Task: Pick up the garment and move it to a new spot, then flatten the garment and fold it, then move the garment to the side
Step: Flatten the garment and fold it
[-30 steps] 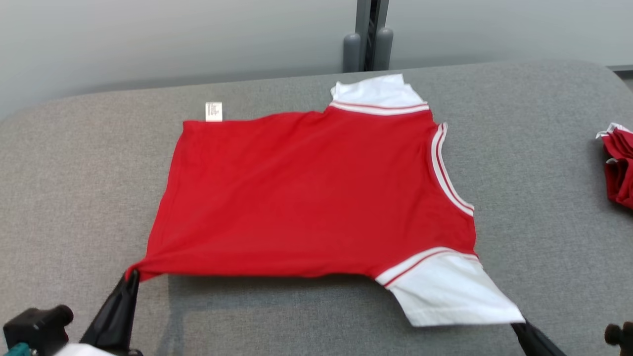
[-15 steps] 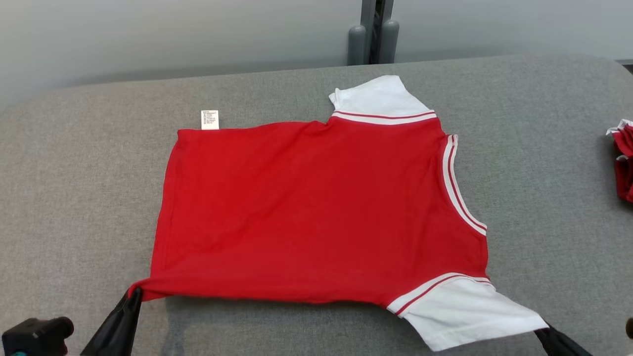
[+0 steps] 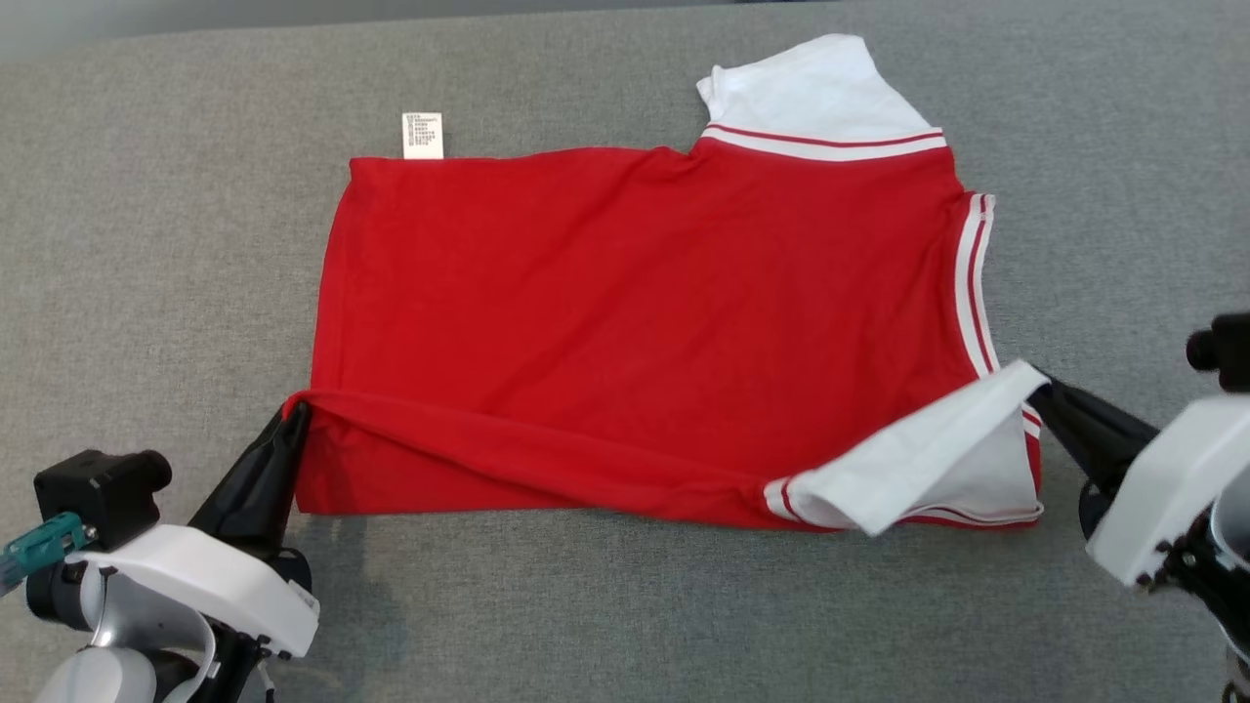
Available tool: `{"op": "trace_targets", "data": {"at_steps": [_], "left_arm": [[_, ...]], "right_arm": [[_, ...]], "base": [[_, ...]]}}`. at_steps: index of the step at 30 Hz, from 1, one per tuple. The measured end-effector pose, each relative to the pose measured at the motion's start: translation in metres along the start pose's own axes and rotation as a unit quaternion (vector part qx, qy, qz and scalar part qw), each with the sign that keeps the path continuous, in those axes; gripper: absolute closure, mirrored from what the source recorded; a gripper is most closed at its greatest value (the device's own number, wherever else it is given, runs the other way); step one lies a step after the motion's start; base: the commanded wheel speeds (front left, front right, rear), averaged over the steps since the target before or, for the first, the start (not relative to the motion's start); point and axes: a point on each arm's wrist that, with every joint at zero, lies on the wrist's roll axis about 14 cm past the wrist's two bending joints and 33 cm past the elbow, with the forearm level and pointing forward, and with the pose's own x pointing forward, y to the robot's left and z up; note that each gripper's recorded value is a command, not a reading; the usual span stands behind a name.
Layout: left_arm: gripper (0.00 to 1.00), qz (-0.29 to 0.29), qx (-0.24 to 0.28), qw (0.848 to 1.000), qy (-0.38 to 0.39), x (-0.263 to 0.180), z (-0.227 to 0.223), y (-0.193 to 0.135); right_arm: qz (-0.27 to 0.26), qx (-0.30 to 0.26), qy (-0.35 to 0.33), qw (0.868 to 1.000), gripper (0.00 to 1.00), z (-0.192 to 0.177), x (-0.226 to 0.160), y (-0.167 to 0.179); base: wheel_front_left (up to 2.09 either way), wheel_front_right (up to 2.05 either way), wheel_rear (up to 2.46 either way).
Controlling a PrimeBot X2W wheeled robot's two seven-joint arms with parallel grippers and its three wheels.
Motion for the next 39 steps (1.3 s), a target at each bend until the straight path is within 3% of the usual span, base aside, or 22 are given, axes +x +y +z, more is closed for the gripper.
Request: {"op": "trace_targets", "data": {"at_steps": [8, 17, 18, 19, 20, 21, 30, 39], "left_arm": [[1.00, 0.030, -0.024, 0.999, 0.017, 0.019, -0.021, 0.024], [1.00, 0.040, -0.044, 0.997, 0.041, 0.018, -0.044, 0.032], [0.67, 0.038, -0.047, 0.997, 0.038, 0.019, -0.044, 0.031], [0.09, 0.037, -0.048, 0.998, 0.034, 0.019, -0.043, 0.029], [0.00, 0.035, -0.048, 0.998, 0.030, 0.020, -0.042, 0.028], [0.00, 0.031, -0.049, 0.998, 0.023, 0.021, -0.039, 0.026], [0.00, 0.033, -0.041, 0.992, -0.118, 0.018, 0.013, 0.019], [0.00, 0.036, 0.031, 0.966, -0.254, 0.000, 0.087, 0.005]], "right_arm": [[0.018, -0.007, 0.040, 0.999, 1.00, 0.003, 0.063, -0.008], [0.030, 0.002, 0.033, 0.999, 1.00, -0.001, 0.089, -0.010], [0.034, 0.007, 0.027, 0.999, 1.00, 0.000, 0.090, -0.008], [0.038, 0.014, 0.021, 0.999, 0.84, 0.000, 0.091, -0.006], [0.040, 0.016, 0.011, 0.999, 0.36, 0.003, 0.091, -0.005], [0.040, 0.018, -0.004, 0.999, 0.00, 0.007, 0.090, -0.004], [0.034, 0.010, -0.154, 0.987, 0.00, 0.039, 0.060, -0.005], [-0.006, -0.065, -0.323, 0.944, 0.00, 0.066, 0.009, -0.008]], "base": [[0.00, 0.00, 0.00], [0.00, 0.00, 0.00], [0.00, 0.00, 0.00], [0.00, 0.00, 0.00], [0.00, 0.00, 0.00], [0.00, 0.00, 0.00], [0.00, 0.00, 0.00], [0.00, 0.00, 0.00]]}}
